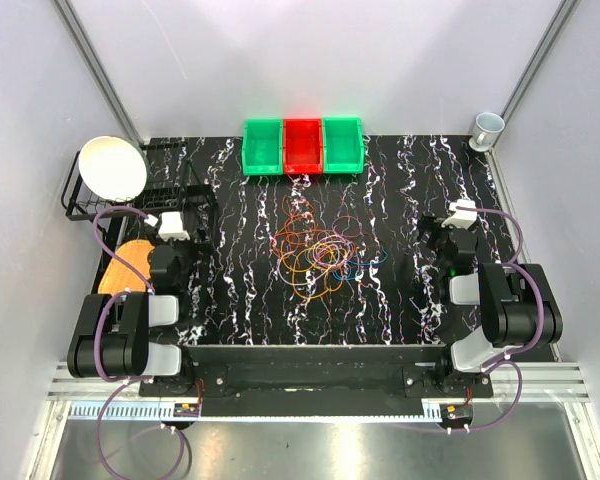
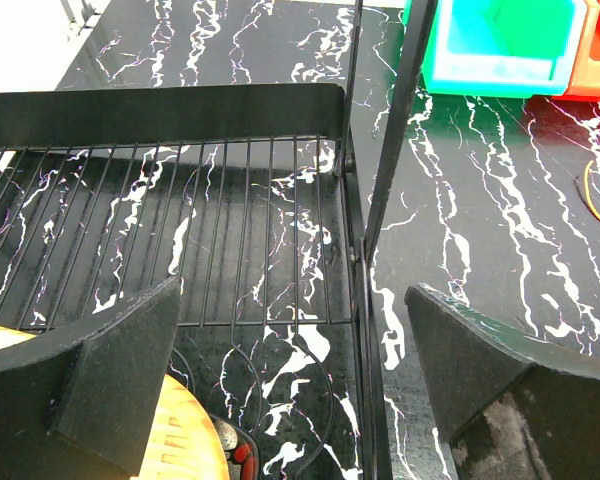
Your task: Untangle the cables
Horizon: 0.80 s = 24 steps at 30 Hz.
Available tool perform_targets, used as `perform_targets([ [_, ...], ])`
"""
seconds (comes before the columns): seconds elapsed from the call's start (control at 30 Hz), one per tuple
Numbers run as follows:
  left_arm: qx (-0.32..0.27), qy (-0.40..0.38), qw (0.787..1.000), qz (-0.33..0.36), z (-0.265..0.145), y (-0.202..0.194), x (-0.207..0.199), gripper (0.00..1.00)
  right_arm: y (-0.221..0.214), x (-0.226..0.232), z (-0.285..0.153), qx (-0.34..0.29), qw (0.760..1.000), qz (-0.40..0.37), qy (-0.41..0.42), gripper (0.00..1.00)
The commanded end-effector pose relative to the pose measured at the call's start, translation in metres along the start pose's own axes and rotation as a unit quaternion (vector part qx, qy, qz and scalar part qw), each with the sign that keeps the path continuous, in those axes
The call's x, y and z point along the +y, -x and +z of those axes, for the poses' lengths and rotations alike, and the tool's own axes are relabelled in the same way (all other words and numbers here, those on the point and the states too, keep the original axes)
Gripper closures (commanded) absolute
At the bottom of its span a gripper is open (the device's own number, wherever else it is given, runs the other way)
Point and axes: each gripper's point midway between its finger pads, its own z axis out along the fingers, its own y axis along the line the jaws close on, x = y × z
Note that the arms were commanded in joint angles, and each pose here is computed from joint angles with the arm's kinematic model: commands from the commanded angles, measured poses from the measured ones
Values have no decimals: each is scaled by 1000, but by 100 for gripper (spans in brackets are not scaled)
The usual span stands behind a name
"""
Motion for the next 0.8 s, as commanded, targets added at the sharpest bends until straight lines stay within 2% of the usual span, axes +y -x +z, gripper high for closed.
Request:
perform_targets([
  [0.0,-38,-7,999,11,8,24,-2,1,16,1,4,-26,1000,-2,3,0],
  [0.3,-44,7,999,2,5,28,2,1,15,-3,7,-19,1000,1,-8,0],
  [0.47,-74,9,997,3,-9,46,2,1,15,-3,6,-20,1000,1,-9,0],
  [0.5,-62,13,998,0,-14,40,4,1,16,-3,7,-20,1000,1,-8,0],
  [0.53,-77,19,997,-11,-19,53,5,1,15,-3,6,-20,1000,1,-8,0],
  [0.57,-67,33,997,-17,-22,51,9,1,16,-3,6,-21,1000,1,-10,0],
  [0.6,-32,41,998,-19,-23,40,12,1,16,-3,6,-22,1000,2,-10,0],
  [0.67,-30,40,999,-21,-29,47,10,1,16,-3,6,-21,1000,1,-10,0],
  [0.7,-10,38,999,-26,-32,40,9,1,16,-3,6,-21,1000,2,-10,0],
  [0.73,-18,33,999,-30,-37,49,6,1,16,-3,6,-21,1000,1,-9,0],
  [0.77,5,29,999,-35,-41,40,5,1,15,-3,6,-21,1000,2,-10,0],
])
